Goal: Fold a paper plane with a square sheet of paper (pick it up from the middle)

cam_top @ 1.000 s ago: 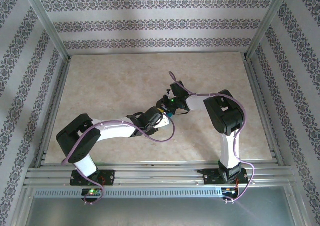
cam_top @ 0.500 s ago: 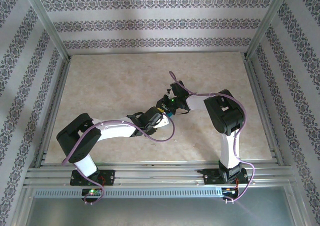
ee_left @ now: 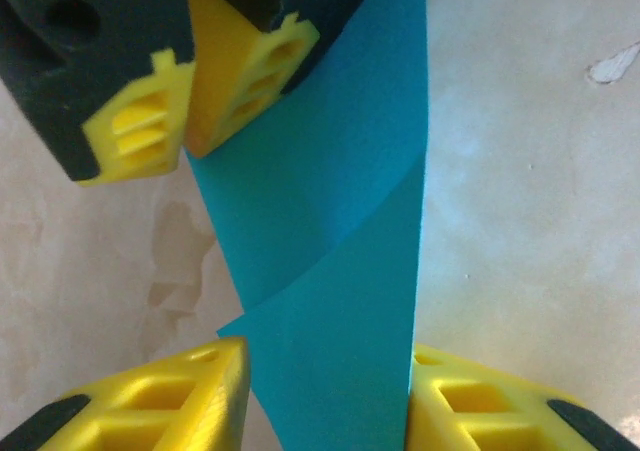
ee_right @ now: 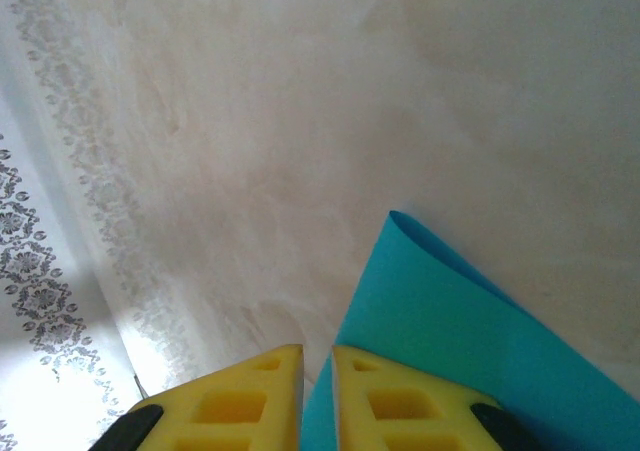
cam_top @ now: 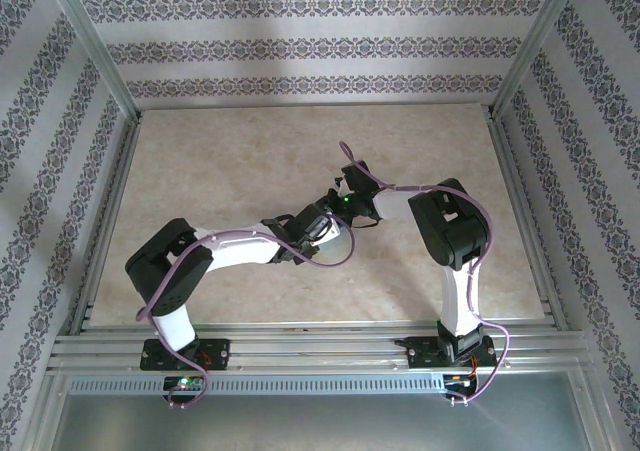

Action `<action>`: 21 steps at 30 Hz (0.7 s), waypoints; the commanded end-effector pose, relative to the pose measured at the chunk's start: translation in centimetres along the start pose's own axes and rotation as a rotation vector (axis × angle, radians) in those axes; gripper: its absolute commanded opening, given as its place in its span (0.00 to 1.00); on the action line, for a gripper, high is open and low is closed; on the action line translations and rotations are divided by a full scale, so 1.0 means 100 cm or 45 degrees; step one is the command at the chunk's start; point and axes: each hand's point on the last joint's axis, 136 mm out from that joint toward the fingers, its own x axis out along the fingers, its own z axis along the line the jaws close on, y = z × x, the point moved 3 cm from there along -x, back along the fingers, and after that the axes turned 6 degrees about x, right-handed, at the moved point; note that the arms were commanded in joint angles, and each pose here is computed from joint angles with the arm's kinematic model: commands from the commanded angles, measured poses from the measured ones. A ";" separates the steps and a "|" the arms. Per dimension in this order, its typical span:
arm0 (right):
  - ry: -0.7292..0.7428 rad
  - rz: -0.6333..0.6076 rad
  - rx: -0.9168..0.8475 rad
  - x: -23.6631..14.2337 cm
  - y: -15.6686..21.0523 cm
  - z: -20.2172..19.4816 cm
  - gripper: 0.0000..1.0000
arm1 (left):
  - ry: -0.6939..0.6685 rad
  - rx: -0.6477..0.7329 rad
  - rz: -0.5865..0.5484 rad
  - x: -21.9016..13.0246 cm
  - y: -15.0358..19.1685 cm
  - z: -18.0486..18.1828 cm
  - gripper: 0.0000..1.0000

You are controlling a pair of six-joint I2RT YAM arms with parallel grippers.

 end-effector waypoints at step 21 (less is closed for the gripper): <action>-0.112 -0.068 -0.010 -0.048 -0.035 0.028 0.41 | 0.218 -0.061 0.010 -0.015 0.005 -0.016 0.05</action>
